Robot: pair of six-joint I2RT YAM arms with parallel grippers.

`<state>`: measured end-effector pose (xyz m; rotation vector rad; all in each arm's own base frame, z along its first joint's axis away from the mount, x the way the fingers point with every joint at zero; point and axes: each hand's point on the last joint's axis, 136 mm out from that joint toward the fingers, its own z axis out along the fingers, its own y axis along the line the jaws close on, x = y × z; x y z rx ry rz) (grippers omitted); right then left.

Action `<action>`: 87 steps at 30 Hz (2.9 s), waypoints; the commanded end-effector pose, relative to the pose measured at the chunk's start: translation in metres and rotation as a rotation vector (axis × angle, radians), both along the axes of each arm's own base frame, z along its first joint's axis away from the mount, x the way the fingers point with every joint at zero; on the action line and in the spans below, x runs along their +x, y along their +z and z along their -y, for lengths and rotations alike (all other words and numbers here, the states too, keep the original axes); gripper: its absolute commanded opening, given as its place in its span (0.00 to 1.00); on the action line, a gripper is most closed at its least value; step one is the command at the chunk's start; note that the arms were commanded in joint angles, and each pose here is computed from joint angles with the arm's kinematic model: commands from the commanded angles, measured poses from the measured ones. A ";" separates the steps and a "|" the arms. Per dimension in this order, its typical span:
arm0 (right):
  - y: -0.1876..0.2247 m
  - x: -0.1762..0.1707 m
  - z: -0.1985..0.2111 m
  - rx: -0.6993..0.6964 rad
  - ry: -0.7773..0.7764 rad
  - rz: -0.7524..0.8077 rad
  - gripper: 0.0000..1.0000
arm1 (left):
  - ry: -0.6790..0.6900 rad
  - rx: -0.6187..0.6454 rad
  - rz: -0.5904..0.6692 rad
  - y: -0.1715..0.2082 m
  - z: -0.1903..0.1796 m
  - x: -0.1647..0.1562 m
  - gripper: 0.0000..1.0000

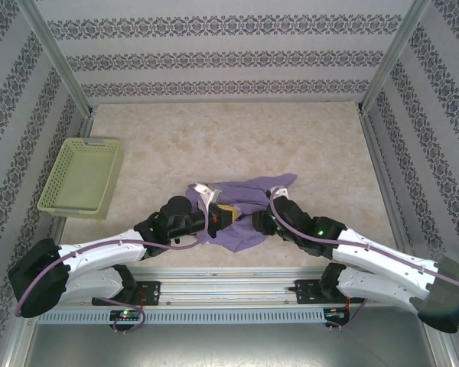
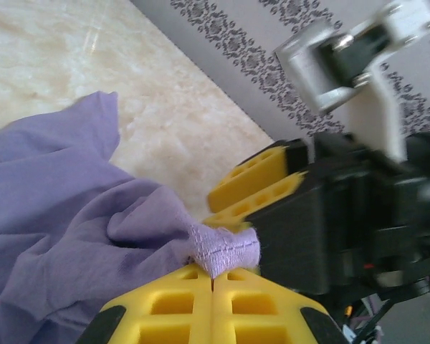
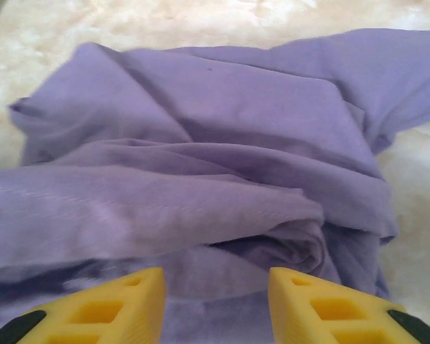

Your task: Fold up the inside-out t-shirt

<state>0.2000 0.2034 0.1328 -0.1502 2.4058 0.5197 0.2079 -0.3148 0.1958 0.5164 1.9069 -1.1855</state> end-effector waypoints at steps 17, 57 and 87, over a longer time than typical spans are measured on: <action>-0.038 0.017 0.050 -0.203 -0.257 -0.068 0.23 | 0.036 -0.205 0.089 0.057 -0.016 0.005 0.00; 0.079 -0.003 -0.034 0.004 0.346 0.390 0.66 | -0.080 -0.128 0.072 0.061 0.016 0.000 0.00; 0.066 0.013 0.091 -0.285 -0.152 0.390 0.00 | 0.625 0.429 -0.178 -0.047 -0.157 0.058 0.73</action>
